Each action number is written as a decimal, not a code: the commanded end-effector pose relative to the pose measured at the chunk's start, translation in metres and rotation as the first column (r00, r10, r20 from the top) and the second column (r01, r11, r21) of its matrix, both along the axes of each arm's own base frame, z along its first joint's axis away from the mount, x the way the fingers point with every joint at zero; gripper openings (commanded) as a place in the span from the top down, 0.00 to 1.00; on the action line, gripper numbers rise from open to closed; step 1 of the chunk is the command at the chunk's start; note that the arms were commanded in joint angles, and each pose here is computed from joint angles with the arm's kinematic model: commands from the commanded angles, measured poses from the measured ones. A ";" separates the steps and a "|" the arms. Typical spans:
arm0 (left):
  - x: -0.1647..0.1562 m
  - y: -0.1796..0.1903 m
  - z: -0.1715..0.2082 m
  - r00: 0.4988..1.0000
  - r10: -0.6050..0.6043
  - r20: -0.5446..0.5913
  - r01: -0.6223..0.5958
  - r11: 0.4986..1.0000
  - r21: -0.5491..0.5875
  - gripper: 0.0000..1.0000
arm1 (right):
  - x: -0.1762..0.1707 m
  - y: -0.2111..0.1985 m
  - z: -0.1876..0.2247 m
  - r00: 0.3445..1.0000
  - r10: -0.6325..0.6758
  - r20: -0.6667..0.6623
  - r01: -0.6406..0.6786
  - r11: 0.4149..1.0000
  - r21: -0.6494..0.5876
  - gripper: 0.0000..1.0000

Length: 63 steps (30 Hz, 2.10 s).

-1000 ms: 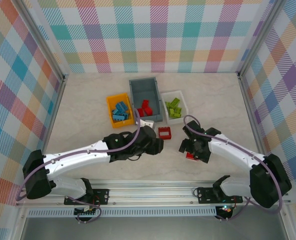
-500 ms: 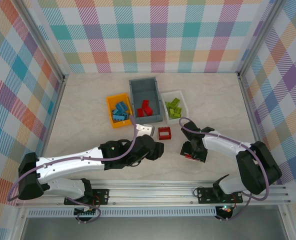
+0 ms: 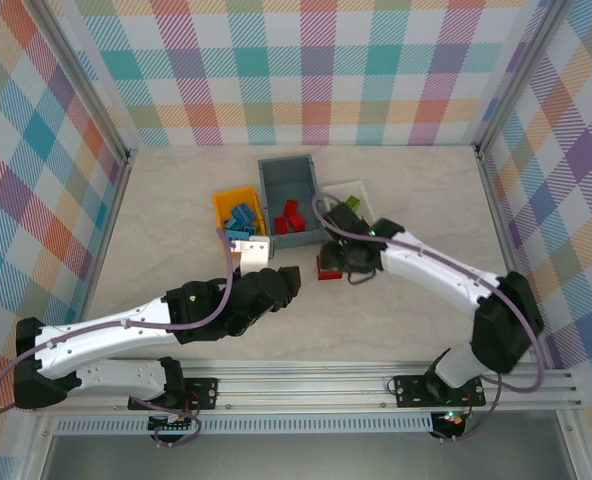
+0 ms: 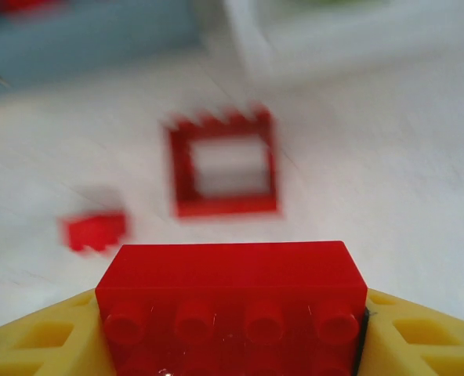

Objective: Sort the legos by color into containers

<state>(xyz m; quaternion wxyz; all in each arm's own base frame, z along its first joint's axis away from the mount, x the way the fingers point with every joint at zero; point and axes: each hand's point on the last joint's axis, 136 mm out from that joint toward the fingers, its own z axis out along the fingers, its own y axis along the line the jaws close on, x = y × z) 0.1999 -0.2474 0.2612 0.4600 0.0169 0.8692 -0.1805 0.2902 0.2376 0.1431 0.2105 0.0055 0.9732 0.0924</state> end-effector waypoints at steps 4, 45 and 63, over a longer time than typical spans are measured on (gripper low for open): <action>0.007 0.021 0.019 0.993 0.098 0.070 -0.100 0.995 0.020 0.36 | 0.082 0.065 0.011 1.000 -0.011 -0.003 0.011 0.998 0.066 0.46; 0.054 -0.016 -0.164 0.883 0.115 -0.454 -0.043 0.985 0.167 0.33 | 0.114 0.042 0.127 0.951 -0.209 0.229 0.130 0.940 0.316 0.35; 0.086 -0.037 -0.222 0.844 0.107 -0.526 0.063 0.954 0.294 0.58 | -0.044 -0.071 0.041 0.979 -0.130 0.156 0.091 0.968 0.235 0.35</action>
